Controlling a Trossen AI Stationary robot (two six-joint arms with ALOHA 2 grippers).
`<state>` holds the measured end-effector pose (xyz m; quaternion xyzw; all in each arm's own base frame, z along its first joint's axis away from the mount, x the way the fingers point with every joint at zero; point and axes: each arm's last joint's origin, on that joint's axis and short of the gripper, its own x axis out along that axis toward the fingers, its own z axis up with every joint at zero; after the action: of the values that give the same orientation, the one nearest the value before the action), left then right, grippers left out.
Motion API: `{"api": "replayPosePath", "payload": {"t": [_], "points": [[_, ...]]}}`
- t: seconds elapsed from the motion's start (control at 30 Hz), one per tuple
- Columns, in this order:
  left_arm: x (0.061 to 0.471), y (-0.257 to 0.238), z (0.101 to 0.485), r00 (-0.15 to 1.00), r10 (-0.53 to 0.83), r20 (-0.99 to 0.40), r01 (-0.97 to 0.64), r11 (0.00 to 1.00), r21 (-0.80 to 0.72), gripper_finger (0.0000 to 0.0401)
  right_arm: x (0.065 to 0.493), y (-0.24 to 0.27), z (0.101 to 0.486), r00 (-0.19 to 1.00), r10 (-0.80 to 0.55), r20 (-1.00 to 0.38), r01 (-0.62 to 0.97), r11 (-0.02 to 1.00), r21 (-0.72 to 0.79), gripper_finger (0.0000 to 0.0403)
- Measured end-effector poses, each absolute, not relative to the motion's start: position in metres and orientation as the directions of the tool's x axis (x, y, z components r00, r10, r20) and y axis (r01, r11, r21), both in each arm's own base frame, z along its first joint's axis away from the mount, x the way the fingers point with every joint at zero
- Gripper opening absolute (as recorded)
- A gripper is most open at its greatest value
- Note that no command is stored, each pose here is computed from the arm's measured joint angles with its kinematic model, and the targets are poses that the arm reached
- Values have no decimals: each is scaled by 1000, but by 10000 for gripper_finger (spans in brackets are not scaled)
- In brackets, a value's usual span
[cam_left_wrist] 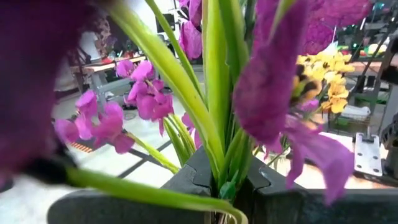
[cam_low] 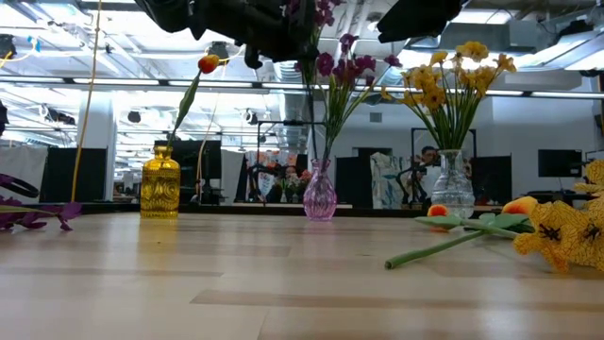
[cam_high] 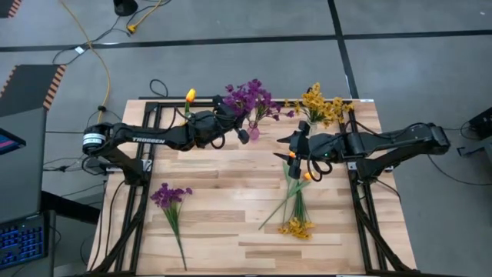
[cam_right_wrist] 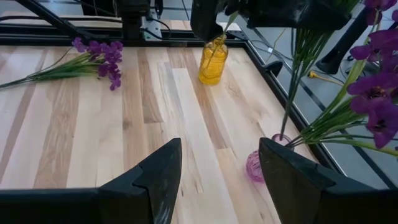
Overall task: Sort flowers into vase by color
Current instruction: Put the right violet flowers into the violet vase
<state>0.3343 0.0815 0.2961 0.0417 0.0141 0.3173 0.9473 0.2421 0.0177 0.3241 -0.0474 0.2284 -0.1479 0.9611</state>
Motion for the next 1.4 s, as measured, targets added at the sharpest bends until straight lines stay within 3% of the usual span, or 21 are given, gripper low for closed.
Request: {"api": "replayPosePath", "payload": {"t": [0.73,0.93,1.4], "points": [[345,96,268,784,614,-91,-614,788,36,18,242,18,324,851,-308,-424,265,951,-158,239],[348,97,263,781,616,-101,-616,787,41,59,242,18,324,852,-308,-424,265,951,-158,239],[347,97,259,777,615,-135,-622,783,-12,215,242,18,324,852,-308,-424,266,951,-157,239]]}}
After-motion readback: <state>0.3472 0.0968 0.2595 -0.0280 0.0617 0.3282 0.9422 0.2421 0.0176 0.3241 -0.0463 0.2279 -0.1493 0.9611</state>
